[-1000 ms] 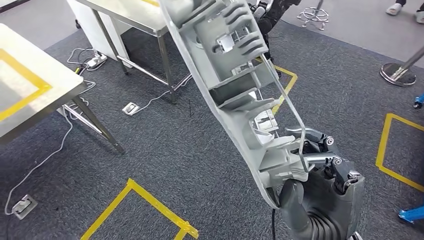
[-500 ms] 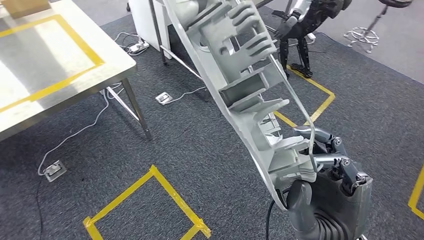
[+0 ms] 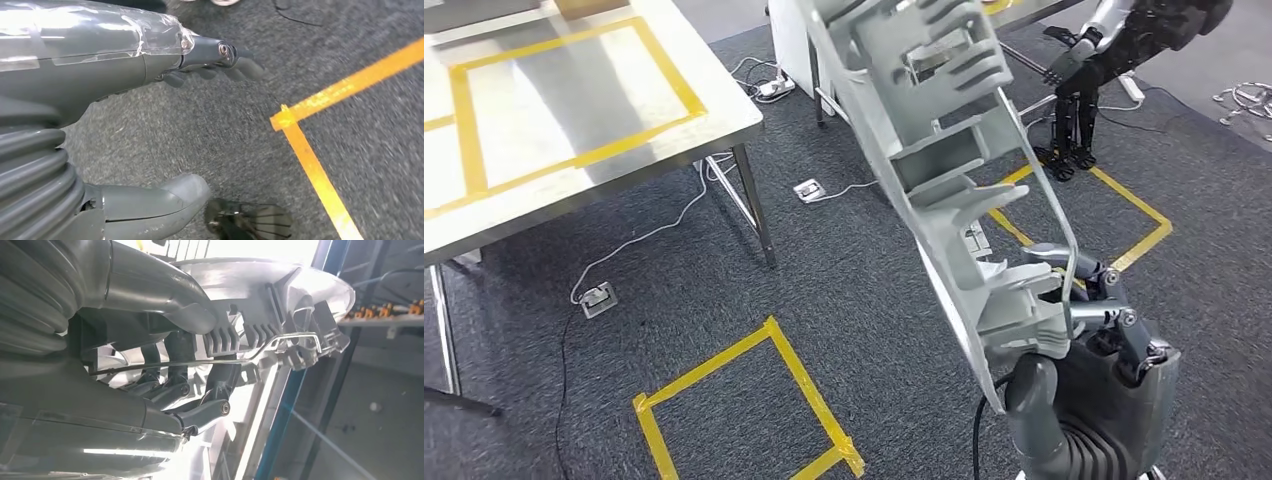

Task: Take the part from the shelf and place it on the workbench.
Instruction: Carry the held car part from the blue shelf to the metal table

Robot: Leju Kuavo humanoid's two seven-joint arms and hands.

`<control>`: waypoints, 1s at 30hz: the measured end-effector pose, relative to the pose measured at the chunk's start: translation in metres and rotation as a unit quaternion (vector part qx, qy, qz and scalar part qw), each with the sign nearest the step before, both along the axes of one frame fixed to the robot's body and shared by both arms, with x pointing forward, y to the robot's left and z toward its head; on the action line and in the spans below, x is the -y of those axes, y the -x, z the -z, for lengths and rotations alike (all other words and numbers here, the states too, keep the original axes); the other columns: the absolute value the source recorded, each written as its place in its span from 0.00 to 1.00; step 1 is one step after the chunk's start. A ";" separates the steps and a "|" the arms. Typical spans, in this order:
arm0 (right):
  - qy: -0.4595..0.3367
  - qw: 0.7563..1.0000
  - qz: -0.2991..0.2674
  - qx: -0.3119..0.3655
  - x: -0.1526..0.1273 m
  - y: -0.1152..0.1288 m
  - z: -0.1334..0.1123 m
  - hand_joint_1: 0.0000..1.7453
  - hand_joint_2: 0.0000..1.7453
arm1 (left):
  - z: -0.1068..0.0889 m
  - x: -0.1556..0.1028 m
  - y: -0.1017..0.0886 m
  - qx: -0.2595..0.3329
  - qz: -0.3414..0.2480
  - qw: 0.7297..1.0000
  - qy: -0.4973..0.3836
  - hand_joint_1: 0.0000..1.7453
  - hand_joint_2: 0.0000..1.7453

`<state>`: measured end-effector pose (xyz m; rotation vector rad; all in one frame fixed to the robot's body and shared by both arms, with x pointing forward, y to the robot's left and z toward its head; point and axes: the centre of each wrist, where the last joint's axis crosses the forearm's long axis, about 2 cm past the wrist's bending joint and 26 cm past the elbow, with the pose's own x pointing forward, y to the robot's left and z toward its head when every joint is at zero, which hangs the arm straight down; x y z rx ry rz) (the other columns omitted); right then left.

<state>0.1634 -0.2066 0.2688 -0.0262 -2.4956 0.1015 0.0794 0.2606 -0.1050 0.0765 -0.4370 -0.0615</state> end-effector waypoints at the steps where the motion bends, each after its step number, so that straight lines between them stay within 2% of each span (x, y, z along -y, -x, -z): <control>1: 0.000 1.000 0.000 0.000 0.000 0.000 0.000 1.00 1.00 | 0.000 0.000 0.000 0.000 0.000 1.000 0.000 0.00 1.00; 24: 0.000 1.000 -0.004 0.017 0.001 0.001 -0.007 1.00 1.00 | 0.000 -0.003 -0.001 0.004 0.002 1.000 -0.006 0.00 1.00; 30: -0.013 1.000 -0.008 0.010 0.002 -0.001 -0.008 1.00 1.00 | 0.001 -0.002 0.004 -0.018 0.003 1.000 -0.006 0.00 1.00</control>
